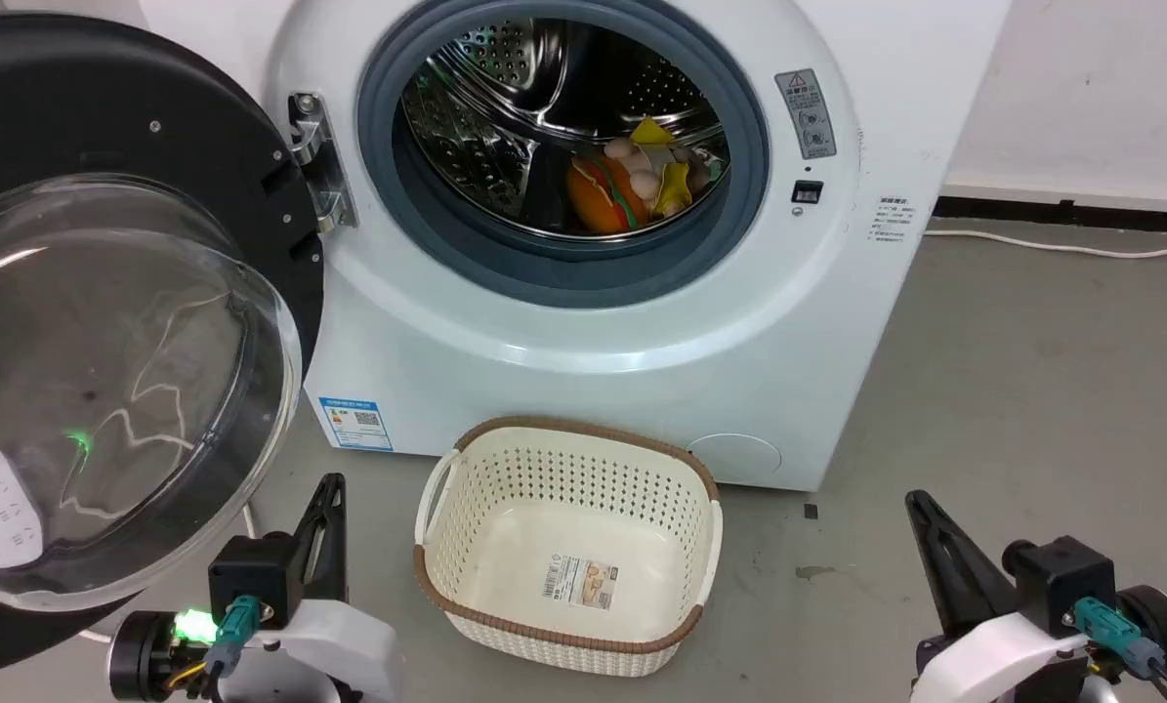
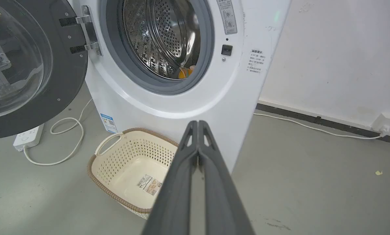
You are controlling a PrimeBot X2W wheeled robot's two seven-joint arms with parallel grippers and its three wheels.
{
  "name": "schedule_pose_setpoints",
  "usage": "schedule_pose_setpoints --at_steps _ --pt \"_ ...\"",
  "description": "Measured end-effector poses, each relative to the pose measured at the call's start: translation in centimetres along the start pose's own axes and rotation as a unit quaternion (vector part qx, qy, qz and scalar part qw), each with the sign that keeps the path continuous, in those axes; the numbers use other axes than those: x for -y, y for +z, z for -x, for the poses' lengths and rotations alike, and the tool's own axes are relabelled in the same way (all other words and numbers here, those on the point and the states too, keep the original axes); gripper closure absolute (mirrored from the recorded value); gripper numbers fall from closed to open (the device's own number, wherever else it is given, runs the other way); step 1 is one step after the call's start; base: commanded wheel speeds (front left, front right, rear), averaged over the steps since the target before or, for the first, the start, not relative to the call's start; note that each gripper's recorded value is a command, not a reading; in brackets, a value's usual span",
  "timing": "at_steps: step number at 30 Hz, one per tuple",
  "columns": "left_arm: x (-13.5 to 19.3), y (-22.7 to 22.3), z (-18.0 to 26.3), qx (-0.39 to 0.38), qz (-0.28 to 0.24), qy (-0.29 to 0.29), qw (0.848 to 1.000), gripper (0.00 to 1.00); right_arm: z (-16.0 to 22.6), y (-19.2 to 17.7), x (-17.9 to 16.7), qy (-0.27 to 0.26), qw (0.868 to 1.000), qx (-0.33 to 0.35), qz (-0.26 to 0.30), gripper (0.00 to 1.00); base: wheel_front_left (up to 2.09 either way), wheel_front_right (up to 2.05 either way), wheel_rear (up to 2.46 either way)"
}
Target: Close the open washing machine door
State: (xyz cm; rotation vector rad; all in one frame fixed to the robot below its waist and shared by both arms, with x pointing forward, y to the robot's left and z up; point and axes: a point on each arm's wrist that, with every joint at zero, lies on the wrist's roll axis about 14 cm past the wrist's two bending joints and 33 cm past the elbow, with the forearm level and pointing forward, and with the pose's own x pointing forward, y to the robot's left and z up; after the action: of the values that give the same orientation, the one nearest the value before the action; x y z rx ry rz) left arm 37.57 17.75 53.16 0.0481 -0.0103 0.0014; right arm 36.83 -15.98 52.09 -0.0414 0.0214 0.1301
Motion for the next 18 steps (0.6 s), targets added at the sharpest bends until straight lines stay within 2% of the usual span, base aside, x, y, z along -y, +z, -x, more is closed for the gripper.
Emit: schedule_pose_setpoints --at_steps 18 --pt "0.00 0.00 0.00 0.000 0.000 0.000 1.000 1.00 0.00 0.00 -0.01 0.000 1.000 0.000 0.000 1.00 0.00 0.00 0.00"
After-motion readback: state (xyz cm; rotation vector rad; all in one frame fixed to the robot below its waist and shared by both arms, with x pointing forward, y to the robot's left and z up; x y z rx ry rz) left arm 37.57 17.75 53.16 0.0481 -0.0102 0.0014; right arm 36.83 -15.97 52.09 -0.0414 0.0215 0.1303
